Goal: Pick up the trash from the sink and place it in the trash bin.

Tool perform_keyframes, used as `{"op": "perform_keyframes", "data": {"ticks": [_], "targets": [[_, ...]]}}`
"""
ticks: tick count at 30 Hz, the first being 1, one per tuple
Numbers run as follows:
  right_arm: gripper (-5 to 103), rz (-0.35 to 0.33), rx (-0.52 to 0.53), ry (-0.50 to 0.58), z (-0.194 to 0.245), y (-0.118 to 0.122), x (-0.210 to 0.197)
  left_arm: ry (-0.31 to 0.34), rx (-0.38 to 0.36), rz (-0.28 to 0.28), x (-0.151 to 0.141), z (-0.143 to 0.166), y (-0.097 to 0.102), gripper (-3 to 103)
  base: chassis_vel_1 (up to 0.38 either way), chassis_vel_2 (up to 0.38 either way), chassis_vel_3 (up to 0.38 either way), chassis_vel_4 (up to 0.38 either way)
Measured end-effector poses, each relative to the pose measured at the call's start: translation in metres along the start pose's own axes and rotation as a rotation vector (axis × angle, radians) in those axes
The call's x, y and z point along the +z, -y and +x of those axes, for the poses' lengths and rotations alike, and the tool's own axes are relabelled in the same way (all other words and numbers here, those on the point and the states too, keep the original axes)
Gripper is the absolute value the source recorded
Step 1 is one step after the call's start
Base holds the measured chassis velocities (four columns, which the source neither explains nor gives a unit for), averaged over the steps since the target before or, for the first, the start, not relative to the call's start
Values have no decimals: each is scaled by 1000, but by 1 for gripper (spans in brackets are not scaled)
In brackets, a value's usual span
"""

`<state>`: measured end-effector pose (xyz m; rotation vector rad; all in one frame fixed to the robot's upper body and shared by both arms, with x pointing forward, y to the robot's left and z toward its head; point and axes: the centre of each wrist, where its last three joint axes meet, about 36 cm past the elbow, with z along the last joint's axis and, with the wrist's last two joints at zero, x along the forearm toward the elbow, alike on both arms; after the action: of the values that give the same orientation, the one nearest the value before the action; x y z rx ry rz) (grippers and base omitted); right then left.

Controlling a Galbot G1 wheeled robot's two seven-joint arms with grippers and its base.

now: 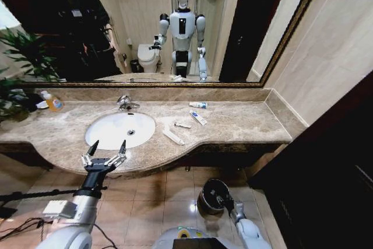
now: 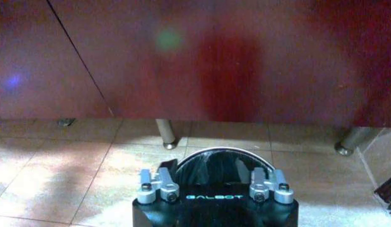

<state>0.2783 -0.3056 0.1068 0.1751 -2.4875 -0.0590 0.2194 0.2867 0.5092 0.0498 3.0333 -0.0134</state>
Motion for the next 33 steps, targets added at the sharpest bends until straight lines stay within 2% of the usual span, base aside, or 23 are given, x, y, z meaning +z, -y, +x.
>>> {"op": "perform_keyframes", "data": {"ticks": [1, 3, 4, 6, 7, 8, 10, 22, 27, 33], "targets": [[67, 0, 0, 0, 0, 0, 0, 0, 0, 0, 0, 0, 0, 100, 0, 0, 0, 0], [67, 1, 0, 0, 0, 0, 0, 0, 0, 0, 0, 0, 0, 100, 0, 0, 0, 0], [78, 1, 0, 0, 0, 0, 0, 0, 0, 0, 0, 0, 0, 100, 0, 0, 0, 0], [78, 1, 0, 0, 0, 0, 1, 0, 0, 0, 0, 0, 0, 100, 0, 0, 0, 0], [89, 1, 0, 0, 1, 0, 1, 0, 0, 0, 0, 0, 0, 100, 0, 0, 0, 0], [89, 0, 0, -1, 1, 0, 1, 0, 0, 0, 0, 0, 0, 100, 0, 0, 0, 0], [97, -1, 0, 0, 1, -1, 2, 0, 0, 0, 0, 0, 0, 100, 0, 0, 0, 0], [100, 6, -3, 5, 7, -1, 2, 0, 0, 0, 0, 0, 0, 100, 0, 0, 0, 0], [100, 7, -11, 82, 31, 7, -15, 0, 0, 0, 0, 0, 0, 100, 0, 0, 0, 0], [100, -28, -34, 222, 71, 15, -68, 0, 0, 0, 0, 0, 0, 100, 0, 0, 0, 0]]}}
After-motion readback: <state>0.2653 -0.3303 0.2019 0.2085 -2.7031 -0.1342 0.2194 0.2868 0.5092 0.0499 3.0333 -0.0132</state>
